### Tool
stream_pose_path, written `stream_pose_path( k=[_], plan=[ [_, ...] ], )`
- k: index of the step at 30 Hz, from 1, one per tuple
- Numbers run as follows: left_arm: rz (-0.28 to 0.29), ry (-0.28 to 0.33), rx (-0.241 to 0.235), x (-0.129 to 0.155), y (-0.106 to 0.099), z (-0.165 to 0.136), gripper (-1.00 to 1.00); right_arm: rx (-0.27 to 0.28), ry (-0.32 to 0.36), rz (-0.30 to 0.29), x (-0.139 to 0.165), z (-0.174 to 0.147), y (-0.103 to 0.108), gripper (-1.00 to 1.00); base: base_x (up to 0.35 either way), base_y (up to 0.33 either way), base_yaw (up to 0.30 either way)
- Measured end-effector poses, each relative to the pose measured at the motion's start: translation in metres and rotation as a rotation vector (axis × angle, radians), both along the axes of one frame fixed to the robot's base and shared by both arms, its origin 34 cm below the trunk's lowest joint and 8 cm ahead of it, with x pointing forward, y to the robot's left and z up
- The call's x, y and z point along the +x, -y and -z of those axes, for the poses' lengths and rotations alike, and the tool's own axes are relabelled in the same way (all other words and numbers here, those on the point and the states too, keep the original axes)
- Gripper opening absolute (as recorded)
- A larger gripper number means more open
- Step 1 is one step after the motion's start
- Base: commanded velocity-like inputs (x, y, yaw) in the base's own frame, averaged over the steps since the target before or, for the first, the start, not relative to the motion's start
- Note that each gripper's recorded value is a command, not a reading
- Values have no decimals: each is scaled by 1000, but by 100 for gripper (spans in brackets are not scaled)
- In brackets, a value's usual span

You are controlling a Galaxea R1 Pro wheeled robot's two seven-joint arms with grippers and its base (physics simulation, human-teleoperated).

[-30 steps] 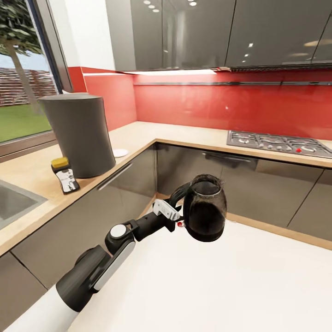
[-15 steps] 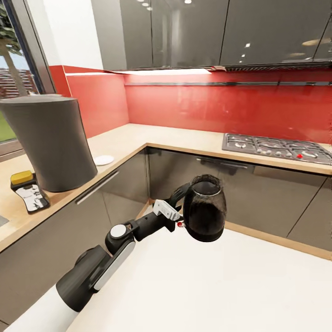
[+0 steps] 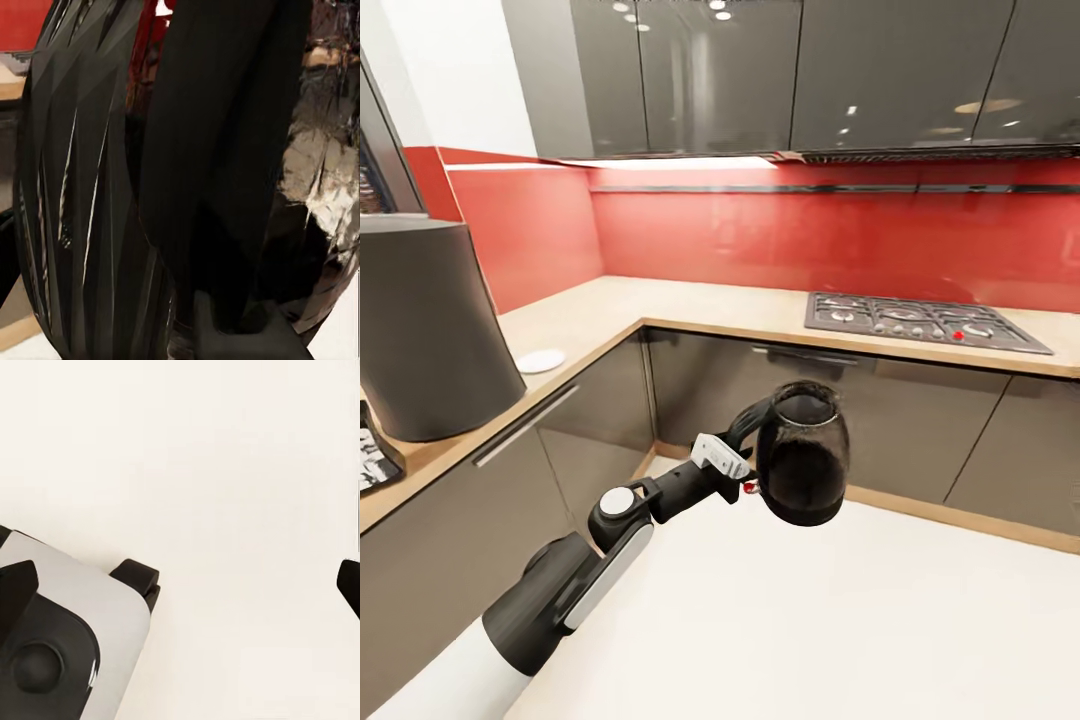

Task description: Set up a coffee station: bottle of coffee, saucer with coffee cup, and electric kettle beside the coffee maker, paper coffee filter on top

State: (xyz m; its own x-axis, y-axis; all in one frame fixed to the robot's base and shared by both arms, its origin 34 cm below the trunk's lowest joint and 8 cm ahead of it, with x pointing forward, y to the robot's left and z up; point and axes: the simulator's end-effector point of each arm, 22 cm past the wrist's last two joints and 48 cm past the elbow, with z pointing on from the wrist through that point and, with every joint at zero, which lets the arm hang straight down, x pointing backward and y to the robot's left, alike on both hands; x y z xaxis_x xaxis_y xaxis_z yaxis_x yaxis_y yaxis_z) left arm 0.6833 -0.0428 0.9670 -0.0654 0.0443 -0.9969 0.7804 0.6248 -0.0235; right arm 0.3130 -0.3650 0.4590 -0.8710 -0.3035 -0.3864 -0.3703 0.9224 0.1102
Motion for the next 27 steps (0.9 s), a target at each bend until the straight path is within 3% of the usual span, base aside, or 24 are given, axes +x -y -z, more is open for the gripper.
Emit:
stream_pose_path(
  k=[8,27],
  plan=[
    [0,8,0,-1,0,-4,-100,-1,8,-1,3,-1,0,100,241,-88,-154],
    [-1,8,1,-1,0,-4,-100,0,9,-2,3,-1,-1,100,288,-180,-8]
  ],
)
